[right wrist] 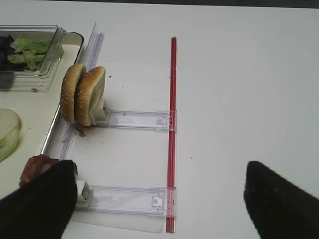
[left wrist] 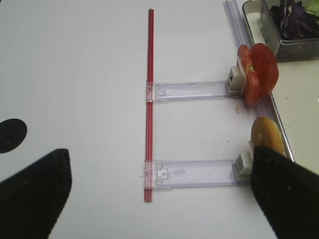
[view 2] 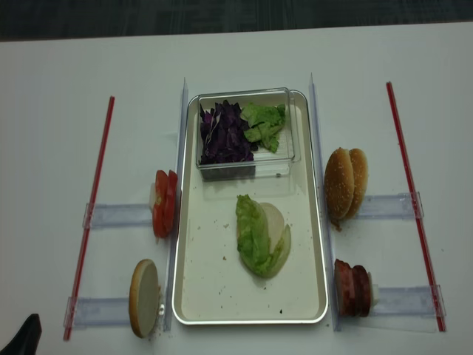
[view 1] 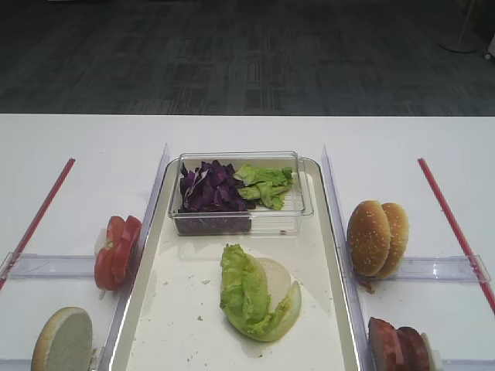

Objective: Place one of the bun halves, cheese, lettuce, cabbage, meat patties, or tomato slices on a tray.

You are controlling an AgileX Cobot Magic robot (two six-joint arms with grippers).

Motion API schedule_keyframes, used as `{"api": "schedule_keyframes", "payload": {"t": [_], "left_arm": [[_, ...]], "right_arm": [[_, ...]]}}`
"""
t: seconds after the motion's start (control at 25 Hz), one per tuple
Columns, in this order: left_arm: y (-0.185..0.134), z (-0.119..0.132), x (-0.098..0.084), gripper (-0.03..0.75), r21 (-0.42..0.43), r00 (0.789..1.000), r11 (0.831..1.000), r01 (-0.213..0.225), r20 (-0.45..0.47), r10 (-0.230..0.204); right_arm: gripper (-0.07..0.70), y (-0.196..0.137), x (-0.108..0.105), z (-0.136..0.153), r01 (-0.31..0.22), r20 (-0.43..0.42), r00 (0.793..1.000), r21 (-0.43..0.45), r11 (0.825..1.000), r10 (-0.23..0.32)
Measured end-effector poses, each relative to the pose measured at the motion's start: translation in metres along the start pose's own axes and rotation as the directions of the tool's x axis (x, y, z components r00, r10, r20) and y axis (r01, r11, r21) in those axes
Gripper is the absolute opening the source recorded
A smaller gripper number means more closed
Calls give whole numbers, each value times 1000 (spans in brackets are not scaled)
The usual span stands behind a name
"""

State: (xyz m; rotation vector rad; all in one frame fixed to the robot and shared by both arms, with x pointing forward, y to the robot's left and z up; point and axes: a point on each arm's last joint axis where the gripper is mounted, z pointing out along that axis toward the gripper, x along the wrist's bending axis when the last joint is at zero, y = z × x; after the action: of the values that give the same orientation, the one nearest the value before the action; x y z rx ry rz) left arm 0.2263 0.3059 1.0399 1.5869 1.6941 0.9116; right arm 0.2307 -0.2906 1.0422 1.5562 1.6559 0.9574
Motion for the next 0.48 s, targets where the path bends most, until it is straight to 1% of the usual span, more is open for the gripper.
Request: {"api": "schedule_keyframes", "payload": {"t": [0.48], "left_arm": [[0,0,0,671,0,1000,1000,0,0,0]], "right_arm": [[688,0,0,0,0,0,1000,2,1000,0]]}}
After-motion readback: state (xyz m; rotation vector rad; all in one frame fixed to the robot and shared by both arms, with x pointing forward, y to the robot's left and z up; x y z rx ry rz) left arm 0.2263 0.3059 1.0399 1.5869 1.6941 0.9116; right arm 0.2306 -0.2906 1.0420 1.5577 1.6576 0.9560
